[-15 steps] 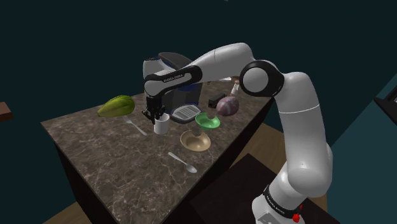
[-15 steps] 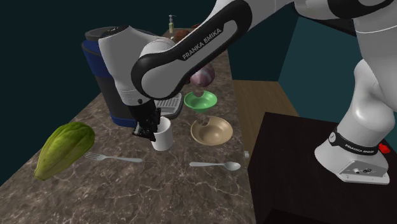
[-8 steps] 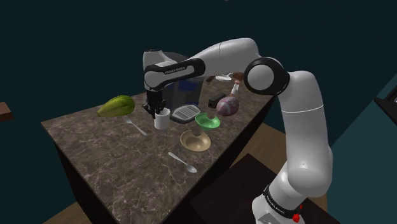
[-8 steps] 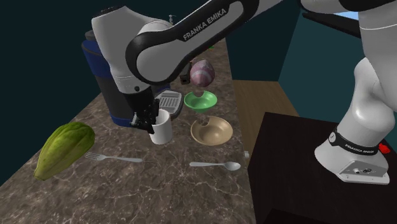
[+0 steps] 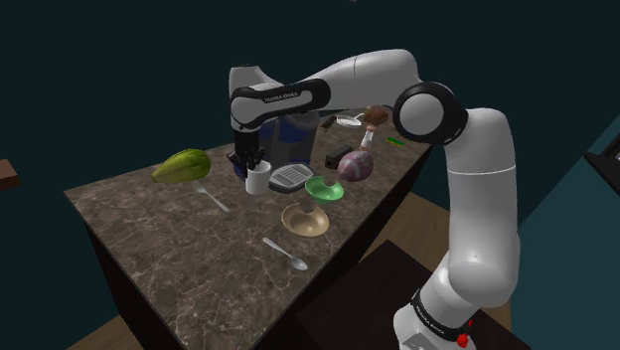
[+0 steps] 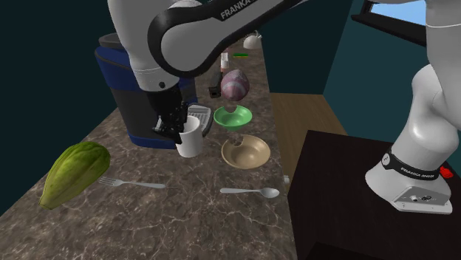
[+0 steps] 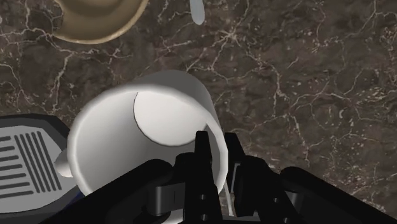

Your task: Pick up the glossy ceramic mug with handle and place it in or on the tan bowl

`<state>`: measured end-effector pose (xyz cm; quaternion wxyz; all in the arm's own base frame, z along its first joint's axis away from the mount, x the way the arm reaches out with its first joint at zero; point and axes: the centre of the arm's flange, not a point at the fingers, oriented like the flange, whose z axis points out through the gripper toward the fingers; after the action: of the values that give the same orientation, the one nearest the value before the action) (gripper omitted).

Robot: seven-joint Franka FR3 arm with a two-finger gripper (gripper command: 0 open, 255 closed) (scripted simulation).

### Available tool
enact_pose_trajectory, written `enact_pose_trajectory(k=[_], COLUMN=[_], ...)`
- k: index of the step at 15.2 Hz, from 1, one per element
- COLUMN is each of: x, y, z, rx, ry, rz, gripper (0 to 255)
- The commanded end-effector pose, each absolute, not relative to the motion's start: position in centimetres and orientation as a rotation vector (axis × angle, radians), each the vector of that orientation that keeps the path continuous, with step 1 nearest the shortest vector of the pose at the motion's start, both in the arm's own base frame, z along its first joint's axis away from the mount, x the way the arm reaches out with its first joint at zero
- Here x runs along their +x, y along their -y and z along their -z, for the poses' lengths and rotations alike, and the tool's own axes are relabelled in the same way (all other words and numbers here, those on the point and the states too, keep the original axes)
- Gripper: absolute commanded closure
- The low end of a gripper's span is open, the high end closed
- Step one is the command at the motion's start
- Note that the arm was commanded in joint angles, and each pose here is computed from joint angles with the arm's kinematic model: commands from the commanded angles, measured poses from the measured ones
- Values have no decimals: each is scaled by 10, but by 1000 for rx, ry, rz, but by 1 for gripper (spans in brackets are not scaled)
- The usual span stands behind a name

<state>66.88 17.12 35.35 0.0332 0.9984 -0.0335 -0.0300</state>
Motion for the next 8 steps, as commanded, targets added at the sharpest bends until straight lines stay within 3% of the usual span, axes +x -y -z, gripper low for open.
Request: enact_pose_trajectory(k=[1, 8], x=[649, 581], y=[-156, -95], z=[-359, -373], rx=[3072, 3072], ry=[104, 104], rz=[92, 92], gripper=[255, 255])
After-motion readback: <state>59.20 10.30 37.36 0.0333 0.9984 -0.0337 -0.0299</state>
